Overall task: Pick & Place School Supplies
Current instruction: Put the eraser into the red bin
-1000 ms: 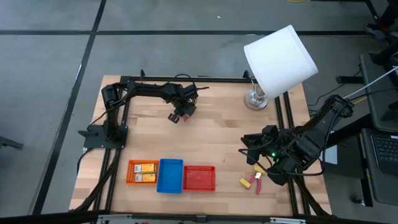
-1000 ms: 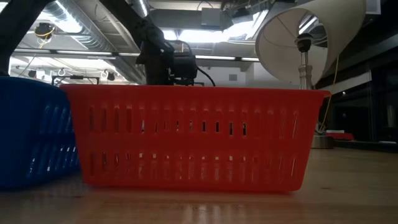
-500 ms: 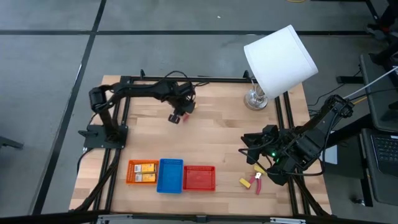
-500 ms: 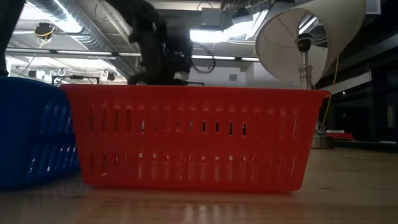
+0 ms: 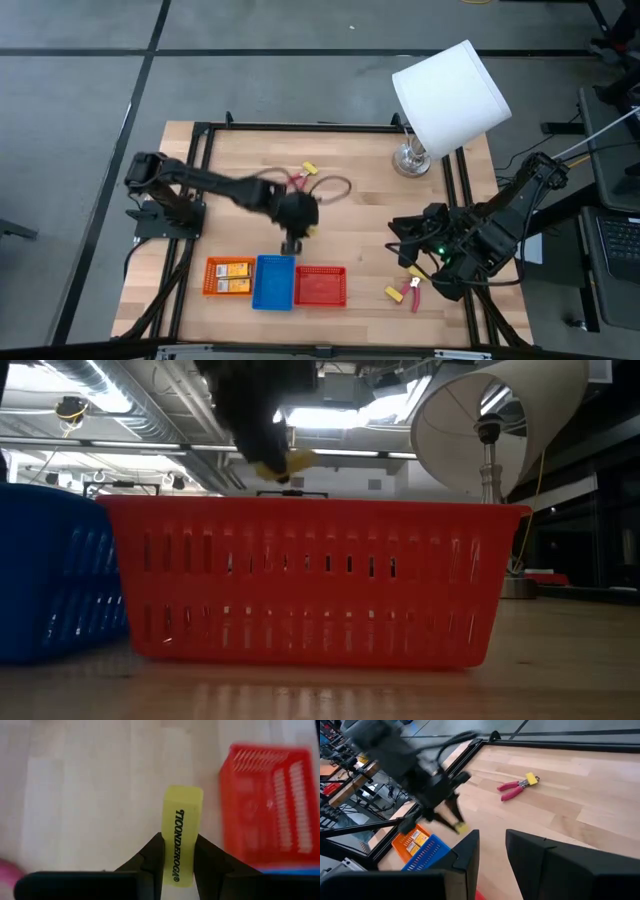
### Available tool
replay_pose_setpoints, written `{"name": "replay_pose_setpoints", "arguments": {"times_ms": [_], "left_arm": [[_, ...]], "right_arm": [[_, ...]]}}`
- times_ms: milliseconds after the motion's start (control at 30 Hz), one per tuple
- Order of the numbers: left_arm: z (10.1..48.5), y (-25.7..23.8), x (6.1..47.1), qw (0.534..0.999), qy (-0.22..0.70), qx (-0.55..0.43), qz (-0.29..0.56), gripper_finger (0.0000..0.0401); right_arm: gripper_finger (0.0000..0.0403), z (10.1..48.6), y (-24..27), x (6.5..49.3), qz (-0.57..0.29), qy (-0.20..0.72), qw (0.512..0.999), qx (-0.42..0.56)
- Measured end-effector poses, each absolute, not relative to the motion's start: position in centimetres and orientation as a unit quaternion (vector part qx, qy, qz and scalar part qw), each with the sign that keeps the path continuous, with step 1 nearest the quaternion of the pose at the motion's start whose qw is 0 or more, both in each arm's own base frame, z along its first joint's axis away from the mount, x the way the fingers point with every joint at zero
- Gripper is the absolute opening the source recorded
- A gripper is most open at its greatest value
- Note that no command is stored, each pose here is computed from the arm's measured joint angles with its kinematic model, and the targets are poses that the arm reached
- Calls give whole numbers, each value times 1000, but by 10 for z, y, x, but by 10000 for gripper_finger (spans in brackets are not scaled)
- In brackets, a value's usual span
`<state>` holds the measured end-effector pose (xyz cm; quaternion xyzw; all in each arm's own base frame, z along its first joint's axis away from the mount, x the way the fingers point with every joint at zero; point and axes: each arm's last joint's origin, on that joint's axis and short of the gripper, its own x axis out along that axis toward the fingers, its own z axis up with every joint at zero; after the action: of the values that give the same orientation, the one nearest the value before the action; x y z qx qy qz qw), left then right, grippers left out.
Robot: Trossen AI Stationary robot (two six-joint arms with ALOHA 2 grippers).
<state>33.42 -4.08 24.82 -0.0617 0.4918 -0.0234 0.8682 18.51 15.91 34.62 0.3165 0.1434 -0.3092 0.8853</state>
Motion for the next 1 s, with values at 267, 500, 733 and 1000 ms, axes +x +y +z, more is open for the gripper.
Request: {"name": "replay_pose_setpoints", "arguments": {"times_ms": [267,500,733,1000], "left_arm": [[252,-89,332,880,460,-117,-7,72],[248,-107,340,892,430,-135,-31,72],[226,-125,353,884,435,-156,-65,72],[203,-135,358,865,468,-157,-91,72]], "right_arm": [[98,347,163,185,-299,143,884,330],[98,346,166,187,-292,150,881,340],[98,339,176,191,-290,145,878,352],[98,334,184,198,-291,130,871,374]]}}
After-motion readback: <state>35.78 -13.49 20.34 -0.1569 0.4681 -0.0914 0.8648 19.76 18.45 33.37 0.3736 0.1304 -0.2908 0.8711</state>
